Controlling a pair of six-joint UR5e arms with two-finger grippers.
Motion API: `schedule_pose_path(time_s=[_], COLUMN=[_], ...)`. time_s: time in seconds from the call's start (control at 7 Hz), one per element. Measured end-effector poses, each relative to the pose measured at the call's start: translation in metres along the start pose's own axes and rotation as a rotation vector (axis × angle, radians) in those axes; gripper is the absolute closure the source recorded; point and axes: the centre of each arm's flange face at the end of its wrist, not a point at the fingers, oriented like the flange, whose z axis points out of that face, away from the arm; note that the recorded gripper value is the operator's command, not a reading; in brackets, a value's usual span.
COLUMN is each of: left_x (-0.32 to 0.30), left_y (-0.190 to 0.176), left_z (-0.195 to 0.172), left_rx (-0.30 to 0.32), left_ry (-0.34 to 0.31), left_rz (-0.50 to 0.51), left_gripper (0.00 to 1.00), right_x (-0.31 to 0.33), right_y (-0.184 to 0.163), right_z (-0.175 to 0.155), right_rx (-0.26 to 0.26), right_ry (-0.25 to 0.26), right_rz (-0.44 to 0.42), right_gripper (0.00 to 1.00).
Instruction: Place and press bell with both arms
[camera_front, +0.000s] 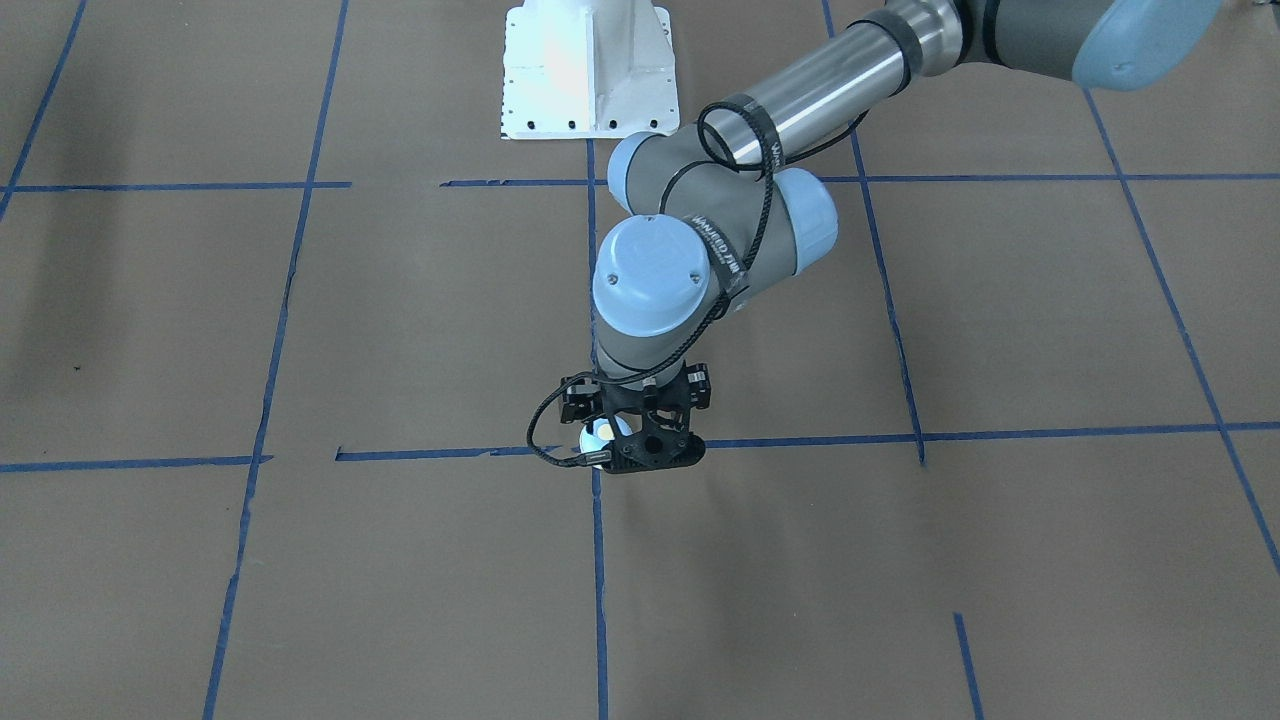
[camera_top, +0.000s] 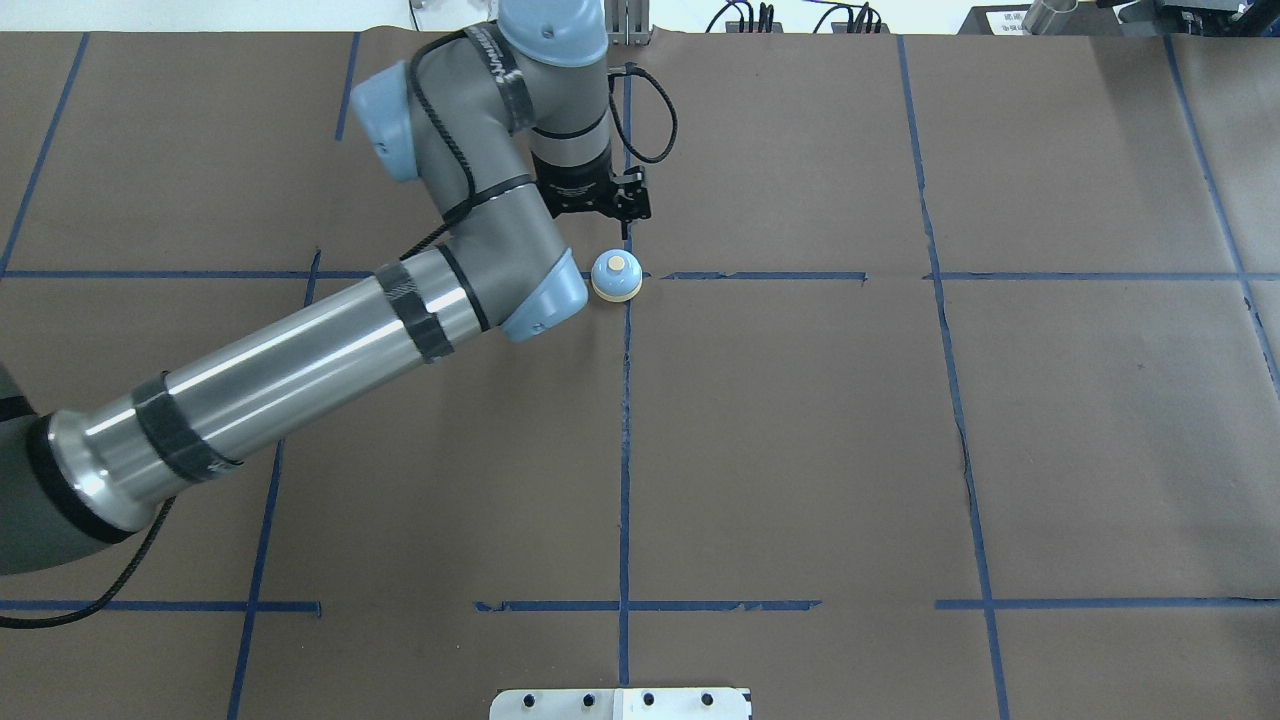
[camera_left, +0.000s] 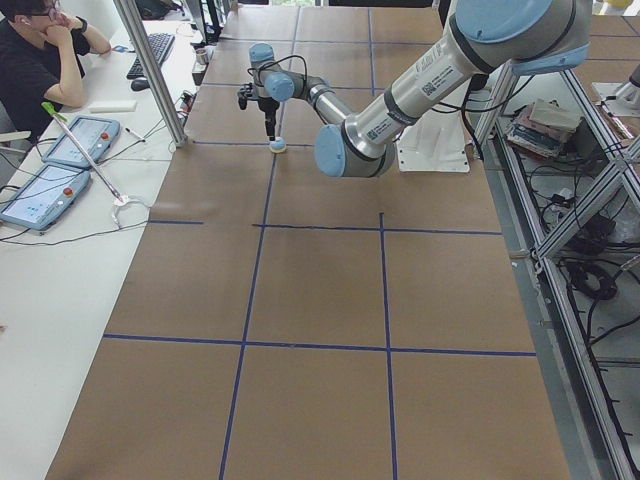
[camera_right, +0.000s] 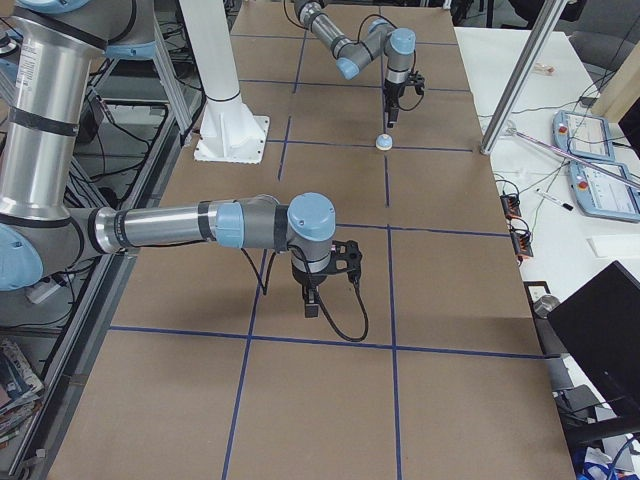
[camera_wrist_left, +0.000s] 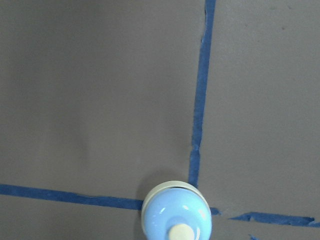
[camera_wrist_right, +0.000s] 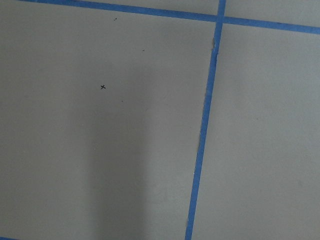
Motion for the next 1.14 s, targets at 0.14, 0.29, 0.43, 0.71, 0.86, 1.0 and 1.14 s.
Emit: schedule_pose_path(time_s=[0.14,0.29,0.43,0.71,0.86,1.0,1.14], left_x=[-0.054,-0.125,-0.193,-0.332,-0.404,-0.478,-0.555], left_y=[0.016,0.039,0.06,0.087,0.092,0.1,0.11], left_z=[-0.011,-0.02,-0.035,-0.067,-0.081,-0.093,-0.104], left_rx=[0.002,0.016,0.036,0.063,0.055,0.035,0.024], left_ry=[-0.007,-0.01,-0.015,-0.068,-0.09,-0.098,-0.115], left_rz=[0.024,0.049,0.102,0.221,0.242,0.245,0.267], left_gripper=[0.0,0.0,0.0,0.0,0.0,0.0,0.0], right_x=[0.0,0.001,0.003,0.006,0.007,0.007,0.007], right_y=[0.0,0.001,0.001,0.002,0.002,0.002,0.002], right_z=[0.0,0.0,0.001,0.003,0.004,0.005,0.005], right_rx=[0.0,-0.002,-0.005,-0.011,-0.012,-0.013,-0.013], right_ry=[0.003,0.008,0.016,0.027,0.027,0.025,0.023], right_rz=[0.0,0.001,0.003,0.008,0.01,0.012,0.013], right_gripper=[0.0,0.0,0.0,0.0,0.0,0.0,0.0])
